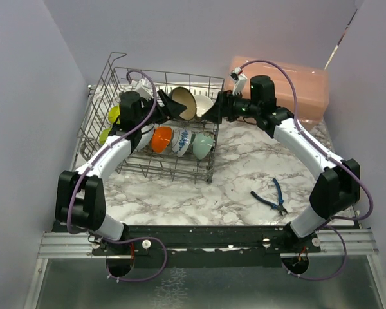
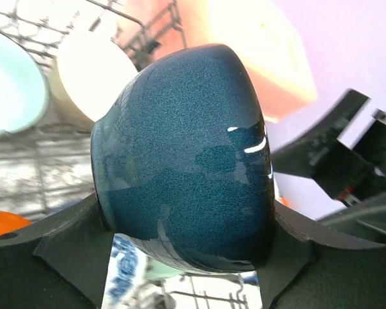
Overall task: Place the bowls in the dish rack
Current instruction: Pick up the bowl from the dish rack, then place the bowl in the dish rack.
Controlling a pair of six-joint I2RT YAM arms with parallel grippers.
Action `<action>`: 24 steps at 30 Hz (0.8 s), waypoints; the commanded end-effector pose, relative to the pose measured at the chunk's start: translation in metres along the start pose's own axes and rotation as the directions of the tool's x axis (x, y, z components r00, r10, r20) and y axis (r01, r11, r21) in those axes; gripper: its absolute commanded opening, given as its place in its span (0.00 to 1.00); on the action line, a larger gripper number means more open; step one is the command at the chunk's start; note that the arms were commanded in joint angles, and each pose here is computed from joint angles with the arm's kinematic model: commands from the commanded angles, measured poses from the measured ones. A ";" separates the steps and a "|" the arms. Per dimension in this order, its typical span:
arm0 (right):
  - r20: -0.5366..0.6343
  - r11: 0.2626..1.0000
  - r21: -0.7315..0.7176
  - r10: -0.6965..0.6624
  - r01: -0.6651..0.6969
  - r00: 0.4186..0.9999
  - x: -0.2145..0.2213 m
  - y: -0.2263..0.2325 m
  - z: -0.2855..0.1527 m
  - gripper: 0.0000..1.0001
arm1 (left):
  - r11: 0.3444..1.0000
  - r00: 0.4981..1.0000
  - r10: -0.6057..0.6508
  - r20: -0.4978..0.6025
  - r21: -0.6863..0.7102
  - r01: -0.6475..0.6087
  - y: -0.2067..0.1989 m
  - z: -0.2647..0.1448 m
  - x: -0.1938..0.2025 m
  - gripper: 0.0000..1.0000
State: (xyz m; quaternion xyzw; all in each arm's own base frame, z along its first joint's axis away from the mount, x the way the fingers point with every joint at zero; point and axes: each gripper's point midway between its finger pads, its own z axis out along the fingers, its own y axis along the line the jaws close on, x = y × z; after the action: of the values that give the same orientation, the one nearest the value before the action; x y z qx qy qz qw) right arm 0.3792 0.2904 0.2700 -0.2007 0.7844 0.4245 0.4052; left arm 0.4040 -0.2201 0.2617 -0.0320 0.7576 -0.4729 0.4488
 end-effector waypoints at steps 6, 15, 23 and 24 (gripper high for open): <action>-0.061 0.977 0.210 0.036 -0.022 0.997 0.019 -0.039 -0.005 0.90 | 0.843 0.887 0.460 0.036 -0.329 -0.424 0.065 0.015 -0.088 0.00; -0.122 0.970 0.239 0.066 -0.036 0.990 0.044 -0.051 -0.003 0.91 | 0.615 0.770 0.633 -0.072 -0.558 -0.557 0.113 0.020 -0.135 0.00; -0.146 0.966 0.257 0.075 -0.035 0.986 0.052 -0.058 -0.001 0.91 | 0.460 0.708 0.669 -0.224 -0.624 -0.632 0.152 0.027 -0.144 0.00; -0.148 0.965 0.259 0.073 -0.033 0.986 0.053 -0.058 -0.002 0.91 | 0.450 0.707 0.666 -0.235 -0.629 -0.634 0.156 0.028 -0.144 0.00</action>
State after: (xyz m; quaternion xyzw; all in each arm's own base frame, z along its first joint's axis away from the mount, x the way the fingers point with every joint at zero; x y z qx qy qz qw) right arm 0.3859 0.2637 0.2165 -0.1579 0.8531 0.3351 0.3675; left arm 0.5499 -0.1040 0.2098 0.0811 0.8370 -0.0232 0.5406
